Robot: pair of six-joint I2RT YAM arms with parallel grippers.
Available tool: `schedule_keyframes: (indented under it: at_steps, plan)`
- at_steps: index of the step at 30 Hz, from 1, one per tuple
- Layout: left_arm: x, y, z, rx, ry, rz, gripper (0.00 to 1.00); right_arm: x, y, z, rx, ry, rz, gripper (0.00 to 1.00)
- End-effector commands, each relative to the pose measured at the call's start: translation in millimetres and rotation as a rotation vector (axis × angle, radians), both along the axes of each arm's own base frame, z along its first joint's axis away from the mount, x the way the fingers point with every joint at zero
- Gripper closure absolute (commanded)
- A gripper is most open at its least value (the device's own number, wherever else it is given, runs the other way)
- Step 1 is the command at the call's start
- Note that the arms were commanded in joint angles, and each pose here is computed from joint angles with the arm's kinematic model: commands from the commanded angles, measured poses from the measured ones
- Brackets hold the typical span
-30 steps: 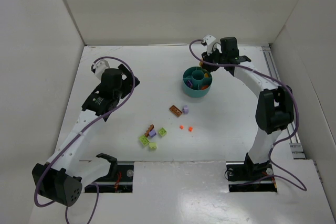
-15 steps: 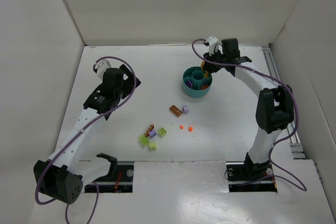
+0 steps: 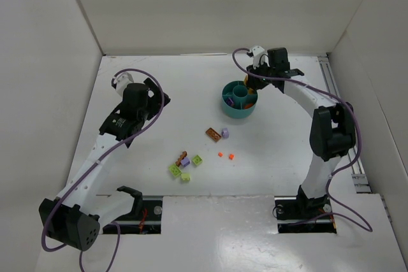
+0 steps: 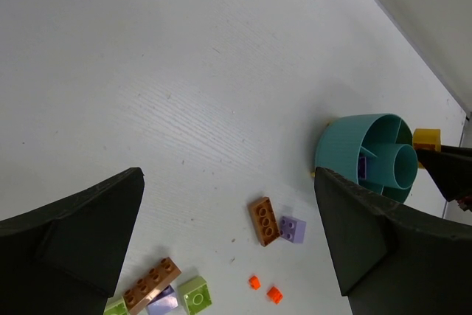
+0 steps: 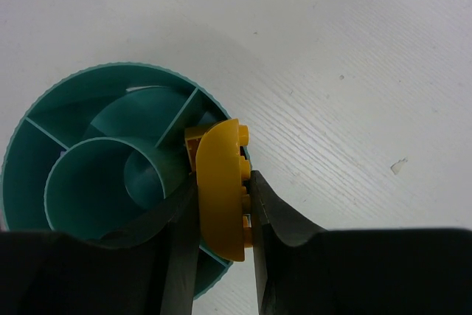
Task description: Sort the legos into containers by color
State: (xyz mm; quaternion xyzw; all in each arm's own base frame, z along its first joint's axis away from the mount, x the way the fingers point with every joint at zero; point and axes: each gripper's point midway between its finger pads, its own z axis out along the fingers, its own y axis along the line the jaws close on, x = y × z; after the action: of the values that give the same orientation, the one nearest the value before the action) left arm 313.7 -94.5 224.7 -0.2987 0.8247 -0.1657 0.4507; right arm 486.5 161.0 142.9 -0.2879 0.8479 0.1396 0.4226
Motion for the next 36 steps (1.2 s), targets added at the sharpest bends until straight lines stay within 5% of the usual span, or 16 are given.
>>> schedule_keyframes:
  at_steps: [1,28,36]
  plan:
    - [0.7,3.5,13.0,-0.005,-0.041,0.011,0.00,0.2,6.7,-0.6,0.010,0.004,-0.002,0.79]
    - [6.1,4.0,9.9,0.027,-0.034,0.004,0.00,-5.5,13.3,3.0,0.002,0.011,0.009,0.50]
    - [9.7,-0.8,9.1,0.025,-0.029,-0.017,0.00,-7.0,16.2,29.6,0.028,-0.045,0.024,0.53]
